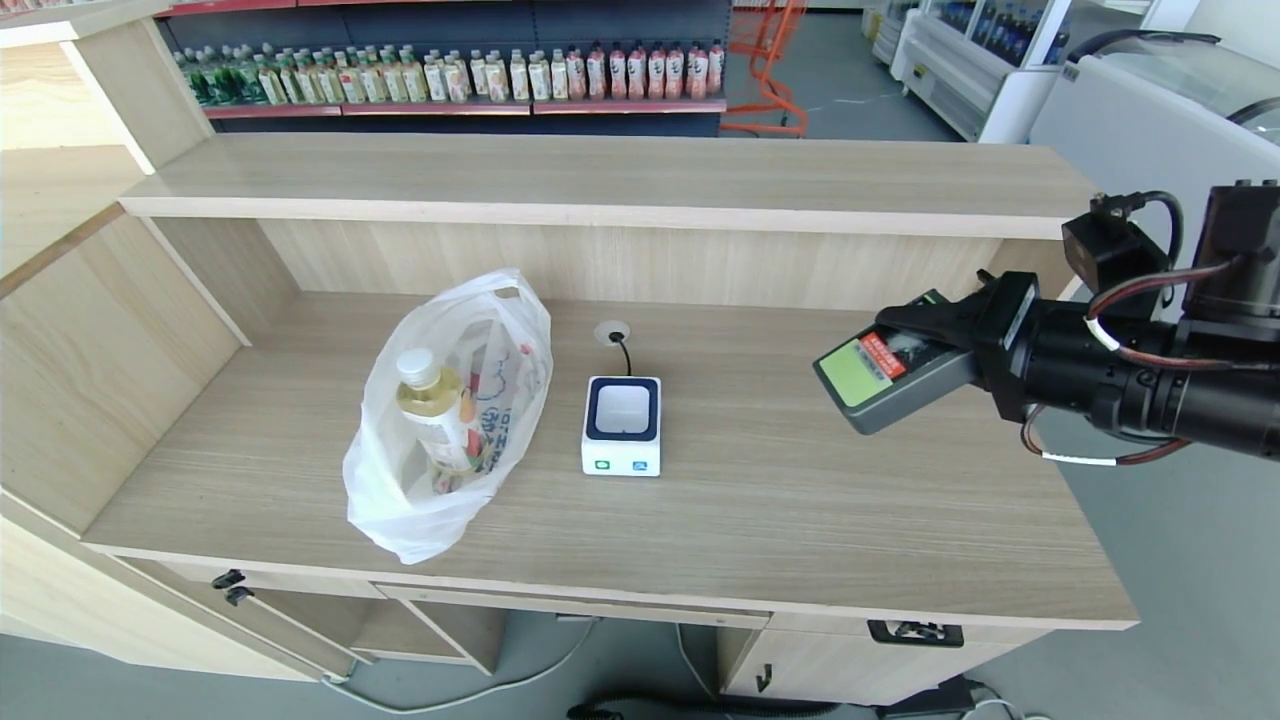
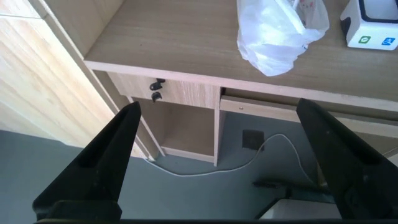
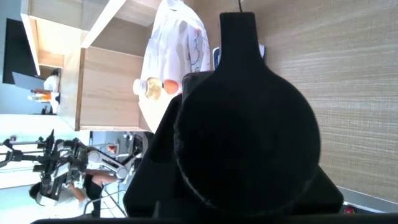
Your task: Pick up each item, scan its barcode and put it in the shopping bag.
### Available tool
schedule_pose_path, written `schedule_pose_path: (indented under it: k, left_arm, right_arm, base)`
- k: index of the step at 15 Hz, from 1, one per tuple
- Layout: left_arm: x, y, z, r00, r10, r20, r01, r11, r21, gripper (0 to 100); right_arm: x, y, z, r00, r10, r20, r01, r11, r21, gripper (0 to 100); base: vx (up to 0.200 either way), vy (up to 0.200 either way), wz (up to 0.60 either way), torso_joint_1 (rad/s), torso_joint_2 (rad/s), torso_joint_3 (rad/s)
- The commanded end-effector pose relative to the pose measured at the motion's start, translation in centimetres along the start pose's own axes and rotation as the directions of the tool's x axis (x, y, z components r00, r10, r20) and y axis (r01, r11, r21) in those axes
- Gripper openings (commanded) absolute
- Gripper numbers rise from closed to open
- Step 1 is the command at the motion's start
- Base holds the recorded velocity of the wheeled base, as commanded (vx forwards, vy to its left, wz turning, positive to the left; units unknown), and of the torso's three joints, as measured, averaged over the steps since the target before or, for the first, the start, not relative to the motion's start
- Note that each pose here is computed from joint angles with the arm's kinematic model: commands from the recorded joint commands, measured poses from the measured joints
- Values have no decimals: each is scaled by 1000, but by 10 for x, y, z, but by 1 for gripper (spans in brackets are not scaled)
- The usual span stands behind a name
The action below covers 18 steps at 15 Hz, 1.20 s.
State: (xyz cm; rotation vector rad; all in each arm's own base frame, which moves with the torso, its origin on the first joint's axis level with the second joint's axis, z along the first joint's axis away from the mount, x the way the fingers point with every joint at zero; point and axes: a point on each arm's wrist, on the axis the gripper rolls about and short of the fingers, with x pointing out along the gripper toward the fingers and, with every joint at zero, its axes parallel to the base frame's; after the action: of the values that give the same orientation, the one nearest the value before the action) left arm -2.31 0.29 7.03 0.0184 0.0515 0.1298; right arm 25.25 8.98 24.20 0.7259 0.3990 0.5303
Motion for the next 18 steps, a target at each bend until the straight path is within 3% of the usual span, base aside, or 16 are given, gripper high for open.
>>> schedule_pose_path:
  k: [1, 7, 12, 16, 18]
  left_arm:
    - [0, 0, 0, 1000, 0, 0, 0, 1000, 2, 100]
    - [0, 0, 0, 1000, 0, 0, 0, 1000, 2, 100]
    - [0, 0, 0, 1000, 0, -2, 0, 1000, 2, 100]
    - [0, 0, 0, 1000, 0, 0, 0, 1000, 2, 100]
    - [0, 0, 0, 1000, 0, -2, 0, 1000, 0, 100]
  right_arm:
    - [5, -4, -2, 1000, -13, -10, 12, 1000, -1, 0]
    - [4, -6, -4, 1000, -20, -15, 19, 1000, -1, 0]
    - [5, -13, -10, 998, -42, -40, 41, 998, -37, 0]
    - [3, -19, -18, 996, -62, -62, 59, 997, -43, 0]
    - [7, -26, -23, 993, -86, -87, 77, 992, -100, 0]
  base:
    - [0, 200, 0, 7, 2, 2]
    - [0, 200, 0, 3, 3, 1]
    - [0, 0, 0, 0, 0, 0]
    - [200, 0, 0, -10, -5, 6]
    - [0, 0, 0, 0, 0, 0]
